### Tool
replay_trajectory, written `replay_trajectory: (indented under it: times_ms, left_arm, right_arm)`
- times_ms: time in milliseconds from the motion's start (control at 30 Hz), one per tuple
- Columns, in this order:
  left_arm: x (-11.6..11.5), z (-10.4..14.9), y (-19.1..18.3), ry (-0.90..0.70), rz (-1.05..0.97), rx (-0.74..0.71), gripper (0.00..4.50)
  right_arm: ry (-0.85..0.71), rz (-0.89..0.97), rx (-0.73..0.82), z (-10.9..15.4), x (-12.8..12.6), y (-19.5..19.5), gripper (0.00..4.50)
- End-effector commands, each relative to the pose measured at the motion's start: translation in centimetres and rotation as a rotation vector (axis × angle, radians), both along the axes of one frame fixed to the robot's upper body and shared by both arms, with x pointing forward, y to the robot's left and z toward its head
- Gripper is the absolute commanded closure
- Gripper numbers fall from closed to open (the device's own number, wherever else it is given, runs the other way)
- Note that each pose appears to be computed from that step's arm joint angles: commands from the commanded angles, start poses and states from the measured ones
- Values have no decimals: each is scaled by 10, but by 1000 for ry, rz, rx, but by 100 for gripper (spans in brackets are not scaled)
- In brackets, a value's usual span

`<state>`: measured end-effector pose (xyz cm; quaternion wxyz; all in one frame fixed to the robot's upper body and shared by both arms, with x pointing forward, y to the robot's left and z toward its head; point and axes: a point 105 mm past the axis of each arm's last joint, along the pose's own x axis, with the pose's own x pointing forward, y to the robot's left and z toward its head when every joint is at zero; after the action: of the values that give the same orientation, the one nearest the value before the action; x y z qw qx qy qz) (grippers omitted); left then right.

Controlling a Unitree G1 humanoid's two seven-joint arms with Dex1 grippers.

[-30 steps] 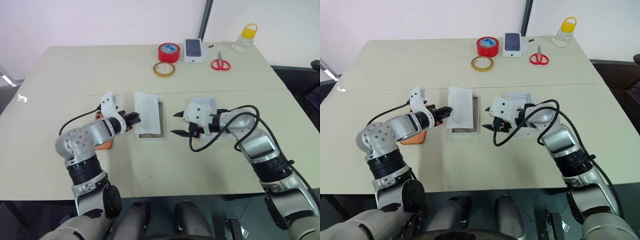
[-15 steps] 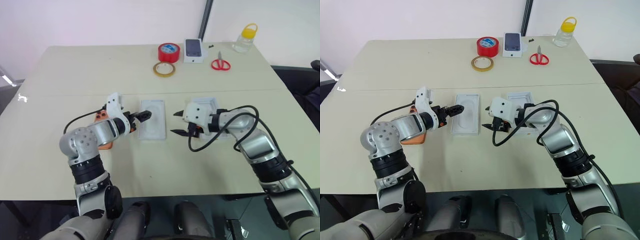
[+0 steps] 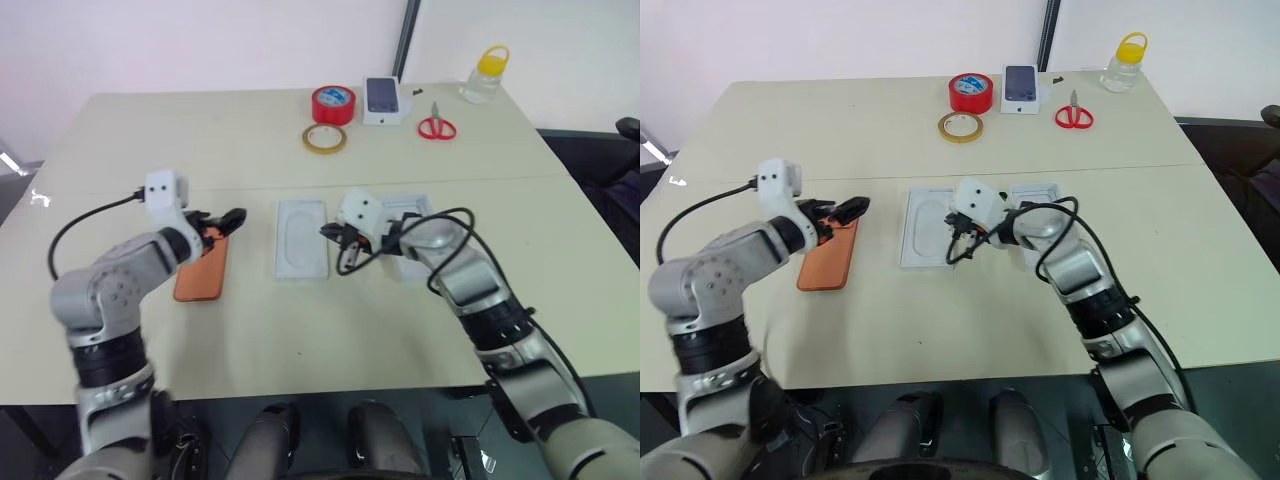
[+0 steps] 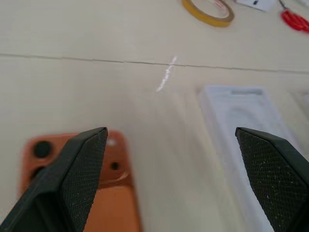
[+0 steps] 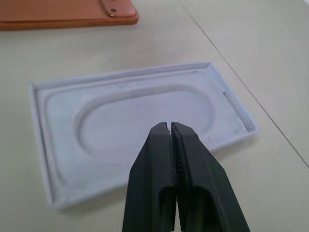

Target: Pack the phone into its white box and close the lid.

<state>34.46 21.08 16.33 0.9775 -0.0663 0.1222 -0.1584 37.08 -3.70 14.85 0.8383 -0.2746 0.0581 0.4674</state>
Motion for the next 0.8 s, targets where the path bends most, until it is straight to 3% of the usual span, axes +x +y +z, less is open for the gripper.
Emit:
replay_trajectory:
  times_ms: [33,267,467,633,800]
  left_arm:
    - [-10,18,0,-139,-98,85,3]
    - [-51,-16,-9,-75,-350,241,3]
    - [-59,-27,-14,-57,-373,252,3]
    - [-57,-26,-11,-57,-318,219,3]
    - [-36,-21,39,-6,13,73,3]
  right_arm:
    - [-64,-25,-10,12,11,12,445]
    - [-14,-107,-61,-1,38,31,445]
    - [55,-130,-139,-23,44,31,445]
    - [-7,-99,-132,-15,43,34,445]
    - [-38,13,-40,7,19,56,445]
